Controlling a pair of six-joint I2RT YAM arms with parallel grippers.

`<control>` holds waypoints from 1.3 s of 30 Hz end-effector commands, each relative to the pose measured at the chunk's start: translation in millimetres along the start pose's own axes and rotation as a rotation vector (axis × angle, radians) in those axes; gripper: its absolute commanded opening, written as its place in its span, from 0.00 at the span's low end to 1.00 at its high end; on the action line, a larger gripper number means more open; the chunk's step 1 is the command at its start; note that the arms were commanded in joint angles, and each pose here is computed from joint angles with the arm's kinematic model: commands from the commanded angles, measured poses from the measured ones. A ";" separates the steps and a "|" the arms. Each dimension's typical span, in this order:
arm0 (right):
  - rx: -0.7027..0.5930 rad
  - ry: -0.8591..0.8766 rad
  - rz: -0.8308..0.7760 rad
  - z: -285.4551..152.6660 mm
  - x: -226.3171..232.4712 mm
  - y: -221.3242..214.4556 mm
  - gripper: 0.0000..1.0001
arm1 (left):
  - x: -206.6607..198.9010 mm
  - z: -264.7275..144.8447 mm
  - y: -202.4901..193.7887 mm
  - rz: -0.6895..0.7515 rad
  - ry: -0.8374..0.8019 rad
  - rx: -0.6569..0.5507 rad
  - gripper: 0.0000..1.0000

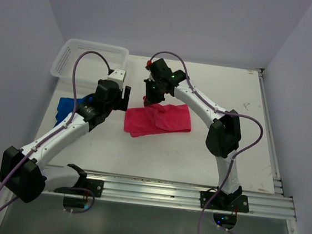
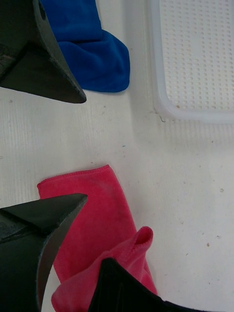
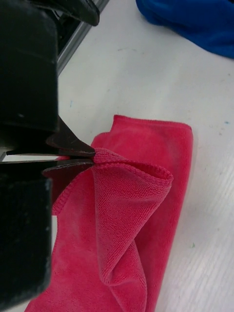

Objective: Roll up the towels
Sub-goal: Fold the towel

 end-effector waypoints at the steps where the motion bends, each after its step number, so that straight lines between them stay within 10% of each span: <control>1: -0.044 0.127 0.028 -7.4 28.1 11.2 0.00 | 2.7 -4.6 7.3 -0.005 0.013 -0.054 0.78; 32: 0.067 0.239 0.077 81.1 55.8 -17.5 0.00 | 1.3 -6.5 8.6 -0.012 -0.010 -0.062 0.78; 39: 0.087 0.310 0.090 95.2 67.0 -20.8 0.32 | 1.7 -8.5 9.9 -0.015 -0.011 -0.072 0.78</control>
Point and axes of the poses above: each gripper's point midway between its finger pads, its own z axis out along the fingers, its own x axis along the line the jaws close on, y = z × x, the point moved 10 cm from there along -z, back along the fingers, and after that the axes turned 6 degrees about z, right-handed, at the moved point
